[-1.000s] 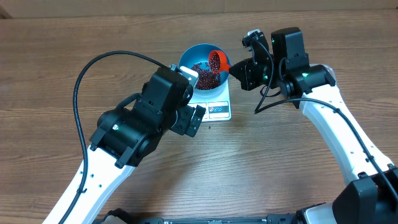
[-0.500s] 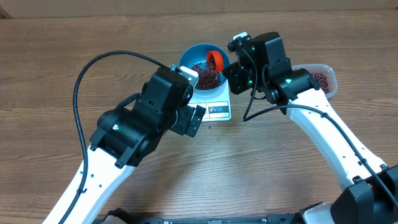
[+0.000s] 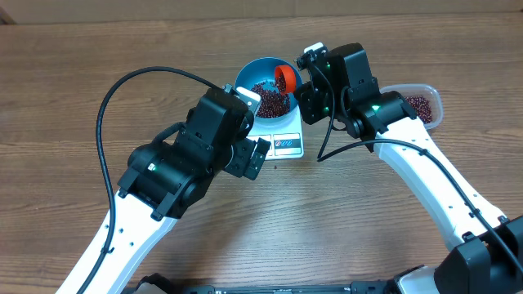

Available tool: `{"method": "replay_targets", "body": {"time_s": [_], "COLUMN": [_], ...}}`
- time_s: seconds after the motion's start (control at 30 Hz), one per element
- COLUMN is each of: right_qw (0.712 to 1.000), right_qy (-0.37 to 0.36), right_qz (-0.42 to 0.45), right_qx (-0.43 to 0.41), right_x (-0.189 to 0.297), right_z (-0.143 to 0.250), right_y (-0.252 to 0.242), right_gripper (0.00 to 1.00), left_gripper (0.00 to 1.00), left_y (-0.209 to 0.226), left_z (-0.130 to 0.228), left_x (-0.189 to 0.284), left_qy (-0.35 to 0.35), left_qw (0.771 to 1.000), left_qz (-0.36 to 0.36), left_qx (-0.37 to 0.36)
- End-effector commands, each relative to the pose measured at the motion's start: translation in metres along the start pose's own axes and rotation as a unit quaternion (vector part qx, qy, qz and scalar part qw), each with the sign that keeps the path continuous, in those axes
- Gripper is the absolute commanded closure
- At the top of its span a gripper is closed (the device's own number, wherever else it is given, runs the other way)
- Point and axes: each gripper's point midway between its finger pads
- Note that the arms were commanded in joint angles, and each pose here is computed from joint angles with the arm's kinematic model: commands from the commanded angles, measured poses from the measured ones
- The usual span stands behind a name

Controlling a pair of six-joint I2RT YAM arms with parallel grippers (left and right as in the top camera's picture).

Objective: Scoop item into bowl and weigh 150g on scale
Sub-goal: 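Hold the scoop inverted over the bowl, shaking out remaining beans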

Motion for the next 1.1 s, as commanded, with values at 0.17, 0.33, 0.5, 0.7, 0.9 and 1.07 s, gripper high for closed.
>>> {"method": "replay_targets", "body": {"time_s": [0.17, 0.33, 0.5, 0.7, 0.9, 1.07], "right_qw": [0.998, 0.998, 0.998, 0.997, 0.997, 0.997], "right_qy": [-0.019, -0.019, -0.019, -0.016, -0.016, -0.016], "right_qz": [0.013, 0.025, 0.024, 0.025, 0.024, 0.024], "right_qx": [0.050, 0.052, 0.054, 0.067, 0.067, 0.070], "right_x": [0.0103, 0.0101, 0.0100, 0.0094, 0.0092, 0.0093], "right_z": [-0.0141, -0.0142, -0.0141, -0.0131, -0.0129, -0.0130], "right_y": [0.0142, 0.0127, 0.0132, 0.0130, 0.0130, 0.0132], "right_gripper": [0.96, 0.96, 0.96, 0.96, 0.96, 0.96], "left_gripper": [0.00, 0.00, 0.00, 0.00, 0.00, 0.00], "left_y": [0.0006, 0.0006, 0.0006, 0.0006, 0.0006, 0.0006], "left_z": [-0.0017, -0.0017, -0.0017, -0.0017, -0.0017, -0.0017], "left_x": [-0.0006, -0.0006, -0.0006, -0.0006, -0.0008, -0.0008], "left_qy": [-0.001, -0.001, -0.001, -0.001, -0.001, -0.001], "left_qw": [1.000, 1.000, 1.000, 1.000, 1.000, 1.000], "left_qz": [0.002, 0.002, 0.002, 0.002, 0.002, 0.002], "left_qx": [-0.005, -0.005, -0.005, -0.005, -0.005, -0.005]}}
Point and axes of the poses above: each gripper's point midway between its finger pads, its own x axis back along the fingers, its own y axis along the line the jaws close on, z = x × y, and after that the axes turned 1 degree about -x, right-handed
